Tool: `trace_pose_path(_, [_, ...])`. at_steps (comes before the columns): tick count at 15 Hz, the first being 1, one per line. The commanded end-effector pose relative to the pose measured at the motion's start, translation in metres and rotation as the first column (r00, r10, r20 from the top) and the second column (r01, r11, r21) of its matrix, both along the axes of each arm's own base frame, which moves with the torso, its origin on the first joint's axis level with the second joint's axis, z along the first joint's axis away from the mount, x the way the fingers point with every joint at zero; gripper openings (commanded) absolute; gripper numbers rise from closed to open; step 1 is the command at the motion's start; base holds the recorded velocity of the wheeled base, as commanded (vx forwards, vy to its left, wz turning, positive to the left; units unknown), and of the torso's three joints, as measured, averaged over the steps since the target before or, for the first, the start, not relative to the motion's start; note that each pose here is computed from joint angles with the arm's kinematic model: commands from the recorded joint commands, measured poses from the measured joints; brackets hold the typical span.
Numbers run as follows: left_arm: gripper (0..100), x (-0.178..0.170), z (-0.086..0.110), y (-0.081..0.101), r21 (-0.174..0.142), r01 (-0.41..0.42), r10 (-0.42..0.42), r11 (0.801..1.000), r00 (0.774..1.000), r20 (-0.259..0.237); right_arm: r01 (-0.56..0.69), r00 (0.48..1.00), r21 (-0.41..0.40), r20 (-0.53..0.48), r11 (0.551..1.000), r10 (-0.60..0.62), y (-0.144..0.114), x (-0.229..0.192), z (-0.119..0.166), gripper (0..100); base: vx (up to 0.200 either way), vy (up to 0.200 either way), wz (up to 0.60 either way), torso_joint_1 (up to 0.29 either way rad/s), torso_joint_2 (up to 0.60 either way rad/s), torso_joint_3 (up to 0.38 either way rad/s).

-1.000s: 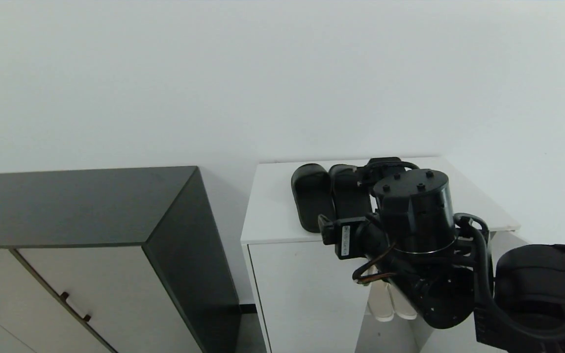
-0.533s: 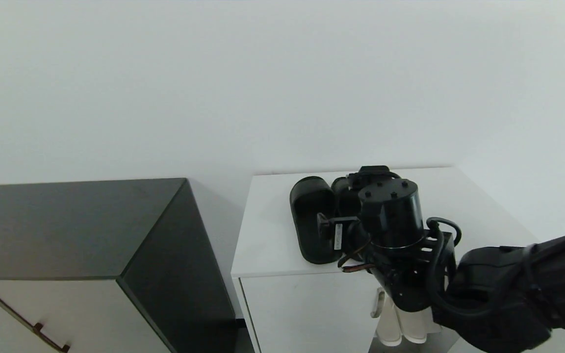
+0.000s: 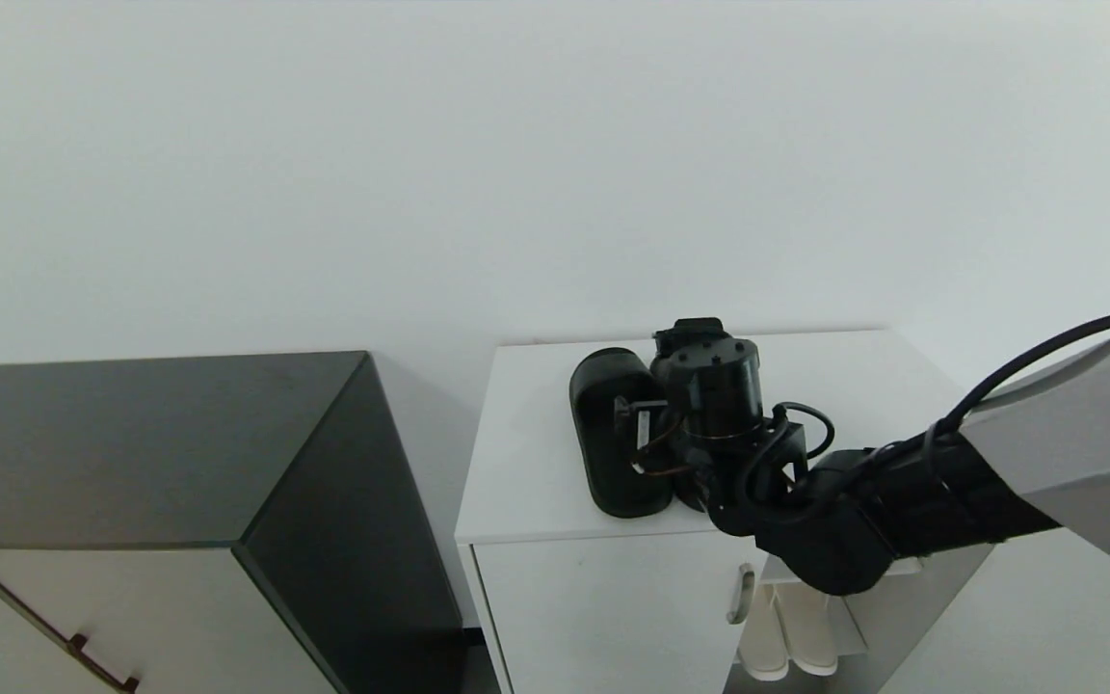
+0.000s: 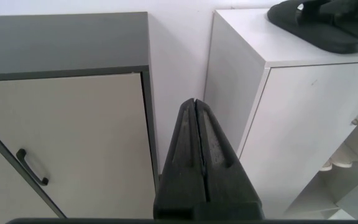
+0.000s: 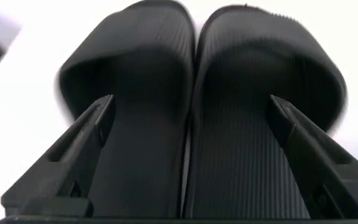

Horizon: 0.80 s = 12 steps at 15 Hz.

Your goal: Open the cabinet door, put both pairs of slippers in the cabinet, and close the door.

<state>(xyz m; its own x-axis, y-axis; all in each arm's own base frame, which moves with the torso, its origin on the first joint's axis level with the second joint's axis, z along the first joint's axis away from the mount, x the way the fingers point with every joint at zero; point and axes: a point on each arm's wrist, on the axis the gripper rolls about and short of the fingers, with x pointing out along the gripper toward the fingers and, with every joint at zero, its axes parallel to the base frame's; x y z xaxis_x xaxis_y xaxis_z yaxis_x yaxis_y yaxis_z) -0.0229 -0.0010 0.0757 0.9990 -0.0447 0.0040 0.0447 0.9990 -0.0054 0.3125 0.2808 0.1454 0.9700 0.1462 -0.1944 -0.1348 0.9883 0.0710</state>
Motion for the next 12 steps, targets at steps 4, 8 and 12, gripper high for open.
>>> trace_pose_path(4, [0,0.000,0.000,0.000,-0.001,0.001,-0.001,1.000,1.000,-0.001,0.019,1.000,-0.019,0.011,1.000,-0.019,0.004,0.038,-0.017,100,0.000,0.000,0.00,0.000,0.00,0.000])
trace_pose_path(8, [0,0.000,0.000,0.000,-0.001,-0.002,0.002,1.000,1.000,-0.001,0.030,0.999,-0.021,0.044,0.999,-0.029,0.009,0.059,-0.019,0,0.000,0.000,0.00,0.000,0.00,0.000])
trace_pose_path(12, [0,0.000,0.000,0.000,-0.001,-0.002,0.002,1.000,1.000,-0.001,0.034,0.999,-0.028,0.043,0.999,-0.033,0.009,0.061,-0.018,0,0.000,0.000,0.00,0.000,0.00,0.000])
